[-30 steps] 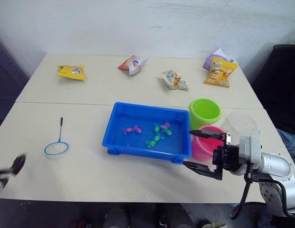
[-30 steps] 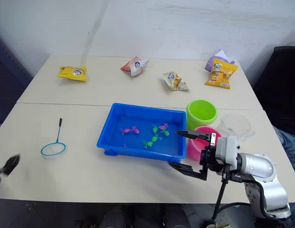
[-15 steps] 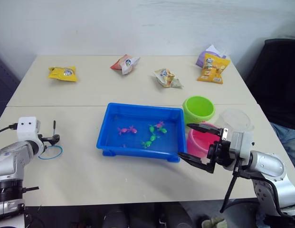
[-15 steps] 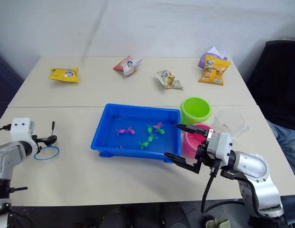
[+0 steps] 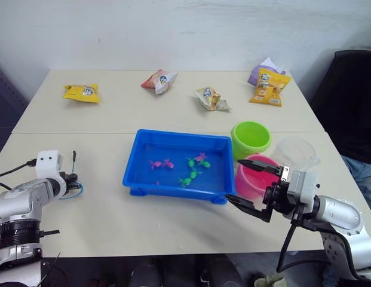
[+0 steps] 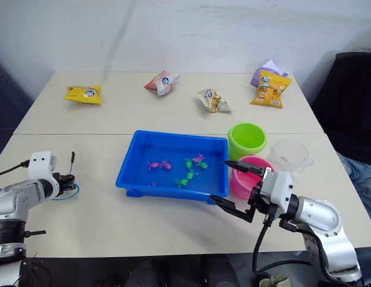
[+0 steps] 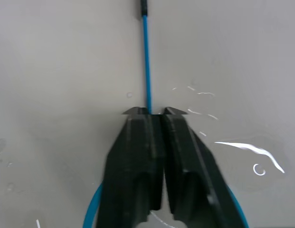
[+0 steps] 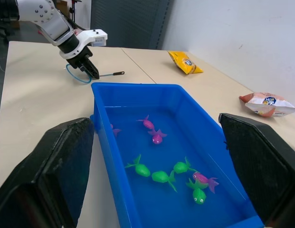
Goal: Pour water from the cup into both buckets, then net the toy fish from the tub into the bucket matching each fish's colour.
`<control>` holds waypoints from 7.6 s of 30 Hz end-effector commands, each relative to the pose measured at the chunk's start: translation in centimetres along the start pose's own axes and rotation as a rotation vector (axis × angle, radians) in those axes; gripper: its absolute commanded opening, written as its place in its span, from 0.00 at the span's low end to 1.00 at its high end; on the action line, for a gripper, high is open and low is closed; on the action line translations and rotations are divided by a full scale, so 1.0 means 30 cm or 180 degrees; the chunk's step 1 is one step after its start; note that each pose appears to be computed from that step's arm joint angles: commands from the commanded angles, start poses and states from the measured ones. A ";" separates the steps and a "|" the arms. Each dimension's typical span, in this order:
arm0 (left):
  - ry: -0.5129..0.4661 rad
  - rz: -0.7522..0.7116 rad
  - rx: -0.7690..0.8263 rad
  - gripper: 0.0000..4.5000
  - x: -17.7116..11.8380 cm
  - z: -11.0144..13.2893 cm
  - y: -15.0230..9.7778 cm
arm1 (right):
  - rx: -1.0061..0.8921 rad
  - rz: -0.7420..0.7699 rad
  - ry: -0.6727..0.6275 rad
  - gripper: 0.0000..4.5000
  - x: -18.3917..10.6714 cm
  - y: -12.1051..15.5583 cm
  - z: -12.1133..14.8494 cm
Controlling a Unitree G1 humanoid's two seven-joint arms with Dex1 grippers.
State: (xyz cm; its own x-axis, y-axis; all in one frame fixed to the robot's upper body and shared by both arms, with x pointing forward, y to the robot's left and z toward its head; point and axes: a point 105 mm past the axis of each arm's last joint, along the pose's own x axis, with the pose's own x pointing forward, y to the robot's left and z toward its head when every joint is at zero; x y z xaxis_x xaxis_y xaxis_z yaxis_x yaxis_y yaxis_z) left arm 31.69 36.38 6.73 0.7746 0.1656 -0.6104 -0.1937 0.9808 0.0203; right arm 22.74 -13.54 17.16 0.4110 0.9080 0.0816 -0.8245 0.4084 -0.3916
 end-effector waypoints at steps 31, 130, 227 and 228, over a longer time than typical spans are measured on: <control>-0.1663 -0.4699 0.4565 0.01 -0.473 0.178 -0.849 | 0.1062 0.0910 0.0932 1.00 0.210 0.007 0.109; -0.2176 -0.3675 0.2166 1.00 -0.399 0.245 -0.577 | 0.0476 -0.0537 0.2875 0.00 0.137 -0.250 -0.113; -0.1370 -0.3073 0.2330 1.00 -0.359 0.137 -0.320 | -0.0268 0.0743 0.2307 0.00 0.480 -0.086 -0.120; -0.1365 -0.3071 0.2332 1.00 -0.360 0.138 -0.318 | -0.0295 0.0794 0.2305 0.00 0.485 -0.079 -0.118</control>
State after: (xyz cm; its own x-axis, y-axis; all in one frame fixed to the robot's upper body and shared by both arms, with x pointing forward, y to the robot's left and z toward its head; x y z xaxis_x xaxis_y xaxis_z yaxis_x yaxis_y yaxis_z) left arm 27.94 25.34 14.70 0.5604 -0.7570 -0.3360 0.8267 0.5353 0.1729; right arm 32.08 -2.14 15.02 0.3942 0.6578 -0.6419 -0.9126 0.1974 -0.3581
